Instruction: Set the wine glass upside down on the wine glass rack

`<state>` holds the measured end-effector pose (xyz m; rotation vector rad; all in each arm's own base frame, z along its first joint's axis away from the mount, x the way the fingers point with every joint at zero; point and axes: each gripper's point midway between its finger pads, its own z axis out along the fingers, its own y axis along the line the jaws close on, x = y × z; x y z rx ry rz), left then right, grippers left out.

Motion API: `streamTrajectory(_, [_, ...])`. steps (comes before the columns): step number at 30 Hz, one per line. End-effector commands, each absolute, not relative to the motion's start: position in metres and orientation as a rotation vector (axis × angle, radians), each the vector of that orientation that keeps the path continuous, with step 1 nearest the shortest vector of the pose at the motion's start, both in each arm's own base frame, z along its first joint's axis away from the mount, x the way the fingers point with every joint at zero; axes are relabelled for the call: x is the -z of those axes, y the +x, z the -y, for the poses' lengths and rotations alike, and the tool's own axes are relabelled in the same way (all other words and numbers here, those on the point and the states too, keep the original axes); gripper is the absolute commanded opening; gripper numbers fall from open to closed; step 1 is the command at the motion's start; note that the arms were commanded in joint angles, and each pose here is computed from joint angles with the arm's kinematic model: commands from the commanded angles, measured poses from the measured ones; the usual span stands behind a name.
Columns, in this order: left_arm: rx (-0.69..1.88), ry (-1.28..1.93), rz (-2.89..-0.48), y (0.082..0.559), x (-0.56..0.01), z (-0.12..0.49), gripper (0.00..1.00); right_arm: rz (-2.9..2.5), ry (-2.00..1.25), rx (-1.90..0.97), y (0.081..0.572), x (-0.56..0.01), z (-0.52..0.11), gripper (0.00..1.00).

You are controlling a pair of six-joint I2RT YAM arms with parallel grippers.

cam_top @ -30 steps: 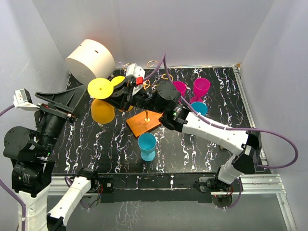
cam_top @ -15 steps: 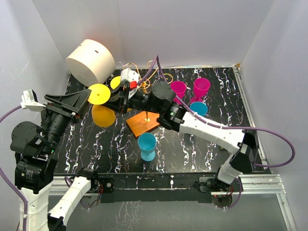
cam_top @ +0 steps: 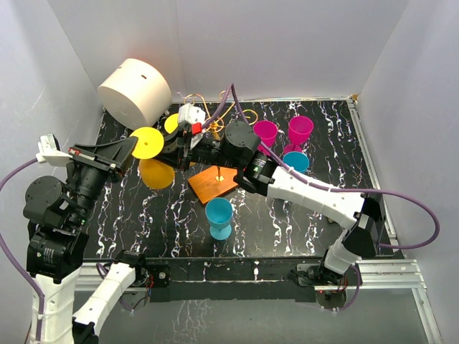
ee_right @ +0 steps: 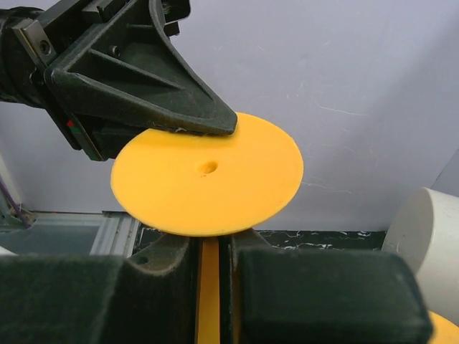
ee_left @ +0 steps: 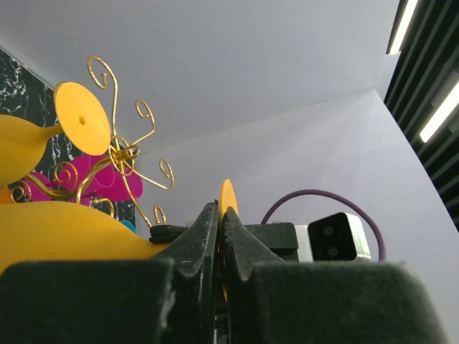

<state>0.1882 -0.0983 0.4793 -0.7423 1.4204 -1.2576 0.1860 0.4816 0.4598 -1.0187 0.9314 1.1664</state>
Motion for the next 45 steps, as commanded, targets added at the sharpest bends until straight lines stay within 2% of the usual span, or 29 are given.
streamTrajectory(1, [1.218, -0.732, -1.426, 0.191, -0.481, 0.096, 0.0, -0.902, -0.91, -1.183, 0.188, -0.495, -0.472, 0.04])
streamTrajectory(7, [1.07, -0.708, -1.337, 0.186, -0.503, 0.071, 0.0, -1.05, -0.828, -1.222, 0.196, -0.491, -0.468, 0.48])
streamTrajectory(9, [0.995, -0.725, -1.319, 0.184, -0.504, 0.059, 0.0, -1.075, -0.83, -1.245, 0.192, -0.489, -0.465, 0.57])
streamTrajectory(13, [0.9, -0.731, -1.274, 0.183, -0.51, 0.043, 0.0, -1.13, -0.807, -1.277, 0.187, -0.482, -0.457, 0.69])
streamTrajectory(16, [0.85, -0.712, -1.275, 0.189, -0.512, 0.04, 0.0, -1.165, -0.75, -1.312, 0.184, -0.487, -0.446, 0.72])
streamTrajectory(26, [0.793, -0.583, -1.367, 0.235, -0.52, 0.062, 0.0, -1.282, -0.426, -1.404, 0.19, -0.522, -0.407, 0.72])
streamTrajectory(37, [0.728, -0.508, -1.483, 0.32, -0.502, 0.088, 0.0, -1.181, -0.441, -1.511, 0.147, -0.52, -0.357, 0.71])
streamTrajectory(45, [0.729, -0.387, -1.58, 0.373, -0.493, 0.117, 0.0, -1.191, -0.346, -1.483, 0.147, -0.507, -0.328, 0.69])
